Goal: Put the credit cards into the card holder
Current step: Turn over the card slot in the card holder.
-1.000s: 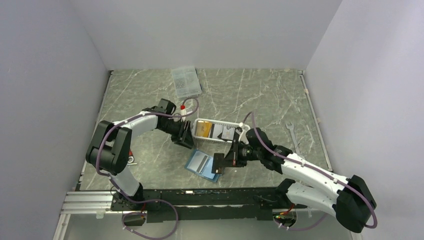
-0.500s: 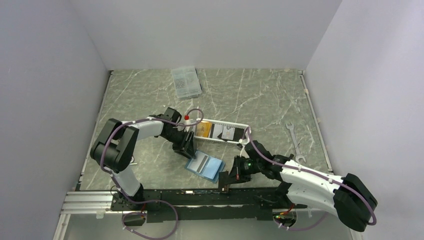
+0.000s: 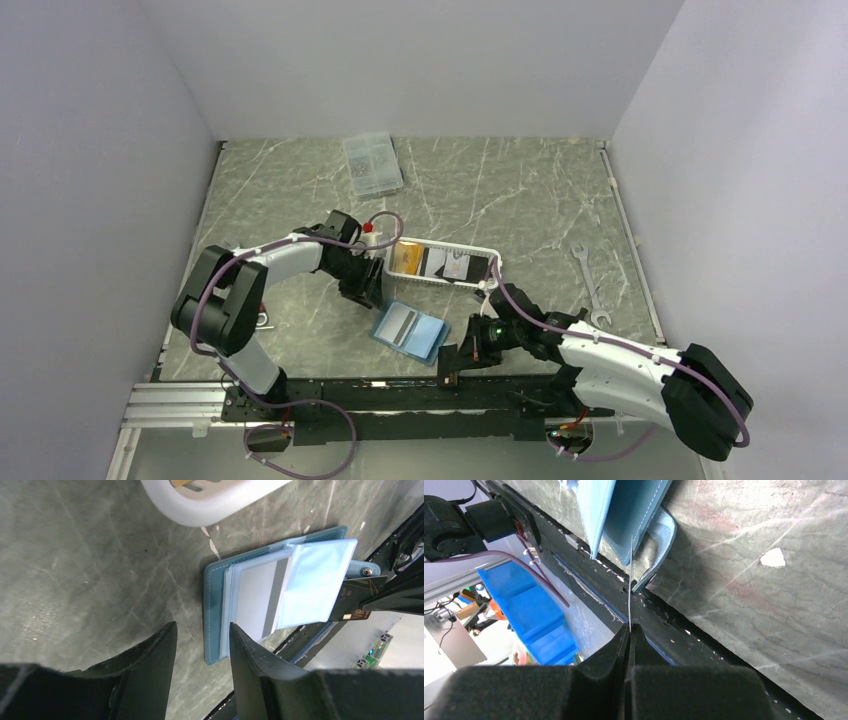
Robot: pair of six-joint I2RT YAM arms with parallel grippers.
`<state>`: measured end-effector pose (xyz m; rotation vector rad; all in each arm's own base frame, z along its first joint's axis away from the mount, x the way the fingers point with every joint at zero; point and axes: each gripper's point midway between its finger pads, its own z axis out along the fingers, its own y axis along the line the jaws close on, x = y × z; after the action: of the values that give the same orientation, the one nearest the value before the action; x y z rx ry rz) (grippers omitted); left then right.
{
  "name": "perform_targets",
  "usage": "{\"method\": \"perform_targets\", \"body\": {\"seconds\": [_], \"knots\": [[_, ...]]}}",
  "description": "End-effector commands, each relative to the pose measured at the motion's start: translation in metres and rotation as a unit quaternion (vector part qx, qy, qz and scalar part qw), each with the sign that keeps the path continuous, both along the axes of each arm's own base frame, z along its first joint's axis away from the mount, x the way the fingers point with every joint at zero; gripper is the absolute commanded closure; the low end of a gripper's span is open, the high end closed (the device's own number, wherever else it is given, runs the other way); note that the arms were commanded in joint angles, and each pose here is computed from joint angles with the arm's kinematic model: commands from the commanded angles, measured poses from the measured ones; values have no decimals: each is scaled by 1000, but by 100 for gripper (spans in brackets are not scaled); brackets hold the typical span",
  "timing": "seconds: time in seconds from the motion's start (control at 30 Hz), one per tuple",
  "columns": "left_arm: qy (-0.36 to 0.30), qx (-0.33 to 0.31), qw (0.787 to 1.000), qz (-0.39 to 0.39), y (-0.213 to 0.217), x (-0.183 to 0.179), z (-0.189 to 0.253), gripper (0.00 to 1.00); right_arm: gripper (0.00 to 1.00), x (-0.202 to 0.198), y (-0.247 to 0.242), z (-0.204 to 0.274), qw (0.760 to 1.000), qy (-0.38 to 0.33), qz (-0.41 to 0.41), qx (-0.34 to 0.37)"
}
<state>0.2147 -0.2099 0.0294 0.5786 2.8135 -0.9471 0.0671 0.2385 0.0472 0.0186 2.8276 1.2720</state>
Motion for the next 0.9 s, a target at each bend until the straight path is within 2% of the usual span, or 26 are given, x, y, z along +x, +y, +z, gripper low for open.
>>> {"method": "perform_targets", "body": {"seconds": [0.0,0.13,0.4,0.67,0.87], "knots": [[-22,15,1000,-1,3,9,-3,52,100,2,3,3,1000,-10,0,14],[19,7,999,-26,-9,-5,-15,52,100,5,2,0,1000,-12,-9,8],[53,-15,997,-51,-23,-18,-17,52,100,9,1,-9,1000,-9,-20,-1],[40,-128,989,-69,-43,-20,38,55,100,10,-8,-27,999,8,-27,-31],[67,-184,977,-85,-55,-29,54,57,100,11,-12,-38,998,18,-30,-55]]}}
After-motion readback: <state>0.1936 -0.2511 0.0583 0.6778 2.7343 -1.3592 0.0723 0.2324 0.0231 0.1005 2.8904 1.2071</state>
